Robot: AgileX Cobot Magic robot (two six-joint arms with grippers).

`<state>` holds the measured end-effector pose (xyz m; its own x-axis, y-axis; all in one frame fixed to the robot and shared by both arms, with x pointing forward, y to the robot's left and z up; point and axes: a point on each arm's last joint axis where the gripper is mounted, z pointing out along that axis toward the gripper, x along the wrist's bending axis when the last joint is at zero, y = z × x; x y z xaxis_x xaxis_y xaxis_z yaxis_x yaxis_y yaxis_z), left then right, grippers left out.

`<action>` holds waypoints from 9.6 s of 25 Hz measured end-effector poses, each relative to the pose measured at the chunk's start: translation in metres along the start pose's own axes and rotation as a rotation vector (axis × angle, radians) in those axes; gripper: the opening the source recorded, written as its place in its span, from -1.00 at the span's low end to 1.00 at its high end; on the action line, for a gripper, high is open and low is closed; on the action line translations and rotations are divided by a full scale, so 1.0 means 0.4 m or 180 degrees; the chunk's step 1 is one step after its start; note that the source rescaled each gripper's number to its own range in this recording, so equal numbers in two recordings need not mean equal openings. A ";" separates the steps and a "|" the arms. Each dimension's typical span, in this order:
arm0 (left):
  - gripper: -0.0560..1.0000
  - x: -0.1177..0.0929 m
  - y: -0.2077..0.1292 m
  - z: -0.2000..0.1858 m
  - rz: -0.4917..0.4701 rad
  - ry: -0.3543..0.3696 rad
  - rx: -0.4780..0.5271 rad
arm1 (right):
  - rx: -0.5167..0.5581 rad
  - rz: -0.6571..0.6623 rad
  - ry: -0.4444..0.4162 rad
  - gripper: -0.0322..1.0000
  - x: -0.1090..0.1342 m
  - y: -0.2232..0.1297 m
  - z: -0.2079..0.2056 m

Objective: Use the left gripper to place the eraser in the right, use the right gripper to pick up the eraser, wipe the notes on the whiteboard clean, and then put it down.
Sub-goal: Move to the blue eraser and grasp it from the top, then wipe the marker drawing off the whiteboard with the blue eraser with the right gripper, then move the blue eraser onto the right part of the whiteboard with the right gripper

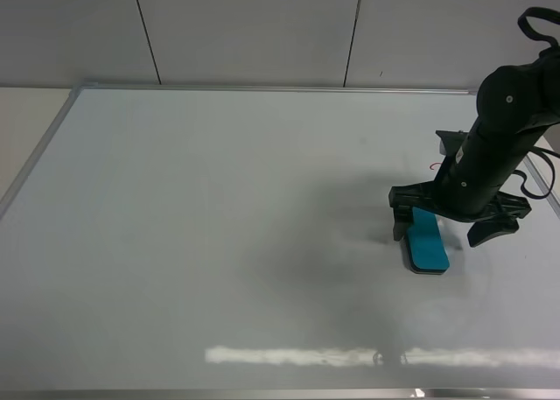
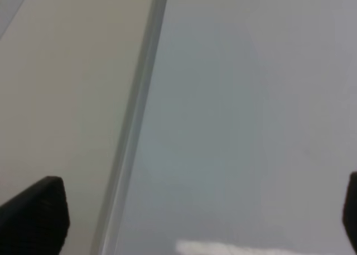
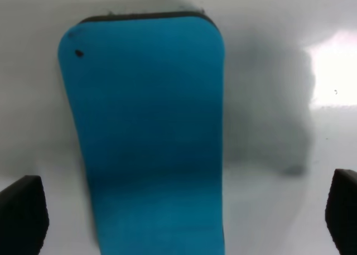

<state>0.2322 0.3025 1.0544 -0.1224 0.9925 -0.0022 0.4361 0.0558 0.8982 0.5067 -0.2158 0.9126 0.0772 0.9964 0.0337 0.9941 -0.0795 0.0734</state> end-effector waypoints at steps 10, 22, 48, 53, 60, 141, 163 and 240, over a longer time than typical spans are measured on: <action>1.00 0.000 0.000 0.000 0.0000 0.0000 0.0000 | 0.0039 -0.0047 -0.0055 1.00 -0.001 0.003 0.024; 1.00 0.000 0.000 0.000 0.0000 0.0000 0.0000 | 0.0034 0.0034 0.0014 0.92 0.004 0.003 0.024; 1.00 0.000 0.000 0.000 0.0000 0.0000 0.0000 | 0.0173 0.0153 -0.0062 -0.94 -0.018 0.059 -0.033; 1.00 0.000 0.000 0.000 0.0000 0.0000 0.0000 | 0.0023 0.0238 -0.0056 -0.94 -0.066 0.116 -0.072; 1.00 0.000 0.000 0.000 0.0000 0.0000 0.0000 | 0.0081 0.0351 -0.0104 -0.94 -0.131 0.141 -0.044; 1.00 0.000 0.000 0.000 -0.0002 -0.0001 0.0000 | 0.0285 0.0466 -0.0197 -0.93 -0.321 0.290 0.031; 1.00 0.000 0.000 0.000 -0.0002 -0.0001 0.0000 | -0.0039 -0.0019 0.0055 -0.93 -0.118 0.359 0.034; 1.00 0.000 0.000 0.000 -0.0002 -0.0001 0.0000 | -0.0150 0.0209 0.0039 -0.93 -0.062 -0.214 -0.051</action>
<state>0.2322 0.3025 1.0544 -0.1225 0.9925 -0.0029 0.4360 0.0565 0.8982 0.4182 -0.2343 0.9258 0.1408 0.9887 0.0521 0.9823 -0.1460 0.1173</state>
